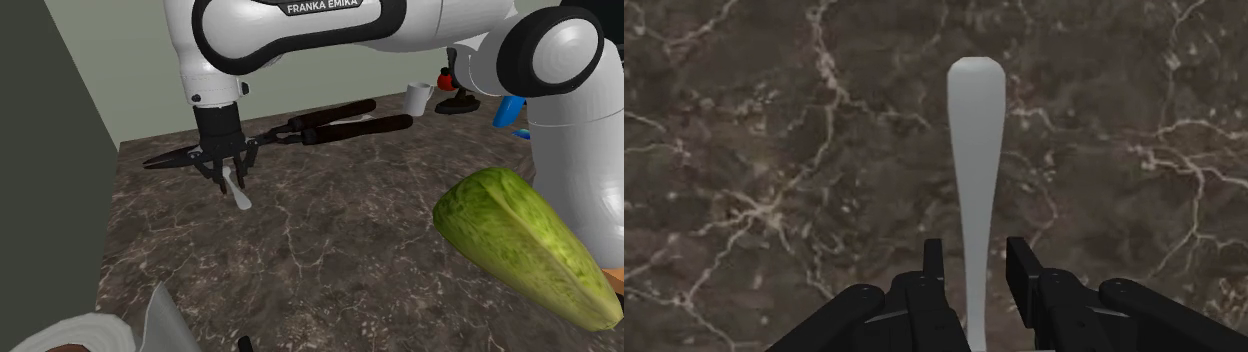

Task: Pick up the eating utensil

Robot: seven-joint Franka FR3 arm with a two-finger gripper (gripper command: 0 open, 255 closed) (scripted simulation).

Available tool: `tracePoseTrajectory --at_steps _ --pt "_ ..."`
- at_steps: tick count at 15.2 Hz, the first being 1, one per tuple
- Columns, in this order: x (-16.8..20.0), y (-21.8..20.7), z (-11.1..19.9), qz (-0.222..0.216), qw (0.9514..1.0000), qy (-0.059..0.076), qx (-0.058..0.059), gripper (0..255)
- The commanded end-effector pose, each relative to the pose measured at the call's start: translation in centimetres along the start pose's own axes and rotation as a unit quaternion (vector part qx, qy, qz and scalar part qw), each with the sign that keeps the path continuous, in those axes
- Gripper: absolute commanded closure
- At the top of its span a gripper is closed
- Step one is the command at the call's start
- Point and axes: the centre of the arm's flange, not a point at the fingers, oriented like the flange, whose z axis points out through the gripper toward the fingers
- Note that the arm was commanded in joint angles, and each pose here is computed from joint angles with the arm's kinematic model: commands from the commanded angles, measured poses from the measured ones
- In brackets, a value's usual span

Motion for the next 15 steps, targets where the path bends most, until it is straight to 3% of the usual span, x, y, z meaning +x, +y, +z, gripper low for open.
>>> tracePoseTrajectory --at_steps 1,5,15 --pt "0.0 0.0 0.0 0.0 1.0 0.0 0.0 255" --pt "0.0 0.0 0.0 0.0 1.0 0.0 0.0 255" --pt "-0.8 -0.1 -5.2 0.0 1.0 0.0 0.0 255"
